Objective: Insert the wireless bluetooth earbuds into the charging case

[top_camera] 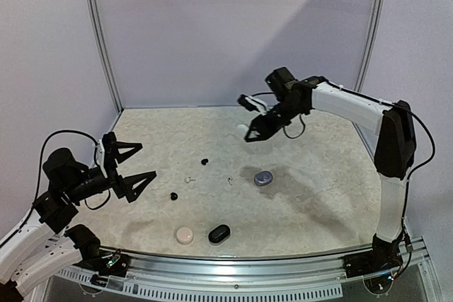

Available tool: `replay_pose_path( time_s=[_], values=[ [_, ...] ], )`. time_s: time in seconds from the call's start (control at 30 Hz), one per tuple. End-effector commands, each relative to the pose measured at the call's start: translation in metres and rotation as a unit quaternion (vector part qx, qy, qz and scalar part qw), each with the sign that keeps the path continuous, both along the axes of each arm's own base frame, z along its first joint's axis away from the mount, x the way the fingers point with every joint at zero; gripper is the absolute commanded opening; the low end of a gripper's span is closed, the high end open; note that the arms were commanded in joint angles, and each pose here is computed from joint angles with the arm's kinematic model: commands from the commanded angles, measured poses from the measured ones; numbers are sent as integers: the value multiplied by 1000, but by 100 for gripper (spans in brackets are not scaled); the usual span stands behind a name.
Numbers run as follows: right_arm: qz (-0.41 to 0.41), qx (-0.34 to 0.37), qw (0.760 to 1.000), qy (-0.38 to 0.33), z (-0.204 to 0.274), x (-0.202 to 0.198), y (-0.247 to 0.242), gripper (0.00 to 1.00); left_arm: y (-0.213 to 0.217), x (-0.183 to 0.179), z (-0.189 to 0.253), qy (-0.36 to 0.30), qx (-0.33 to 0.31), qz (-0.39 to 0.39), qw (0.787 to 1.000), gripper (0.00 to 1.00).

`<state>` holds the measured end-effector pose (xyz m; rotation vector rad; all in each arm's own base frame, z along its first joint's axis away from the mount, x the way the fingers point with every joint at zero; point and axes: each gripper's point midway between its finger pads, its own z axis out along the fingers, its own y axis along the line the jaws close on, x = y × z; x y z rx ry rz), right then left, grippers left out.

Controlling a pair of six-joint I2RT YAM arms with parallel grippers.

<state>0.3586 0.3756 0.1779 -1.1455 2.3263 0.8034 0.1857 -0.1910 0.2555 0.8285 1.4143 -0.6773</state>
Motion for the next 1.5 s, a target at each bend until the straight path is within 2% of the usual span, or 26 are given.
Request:
replay_pose_path(
  time_s=[0.0,0.13,0.33,0.53,0.6,0.67,0.83,0.93,1.03,1.13,1.17,1.23,1.37,1.47],
  values=[
    [-129,-94,970,183,-77,5,-115,0,8,7,-1,-2,-9,26,1000,99],
    [-197,-119,940,251,-113,9,-182,0,6,6,-3,-5,-6,21,1000,99],
    [-203,-140,923,295,-138,4,-213,1,5,7,-5,-6,-4,17,1000,99],
    [-209,-170,911,311,-154,7,-232,8,6,8,-4,-8,-4,21,1000,99],
    [-208,-183,908,314,-159,8,-236,17,6,8,-4,-9,-5,20,1000,99],
    [-211,-205,903,313,-164,9,-242,35,6,7,-4,-10,-5,18,1000,99],
    [-237,-258,894,278,-163,24,-262,52,7,7,-3,-12,-6,18,1000,99],
    [-262,-274,894,238,-147,41,-271,69,8,7,-1,-14,-8,20,1000,99],
    [-294,-272,897,185,-116,60,-275,75,10,9,1,-17,-11,26,999,99],
    [-320,-266,902,113,-77,73,-263,76,12,10,2,-20,-14,32,999,99],
    [-339,-273,896,84,-67,77,-257,77,13,11,3,-21,-15,36,999,99],
    [-346,-253,903,26,-35,75,-226,76,16,14,4,-22,-18,45,999,99],
    [-321,-186,927,-49,1,44,-122,78,21,20,6,-19,-25,64,997,99],
    [-271,-136,950,-77,9,-2,-28,79,26,24,7,-20,-29,79,996,99]
  ],
)
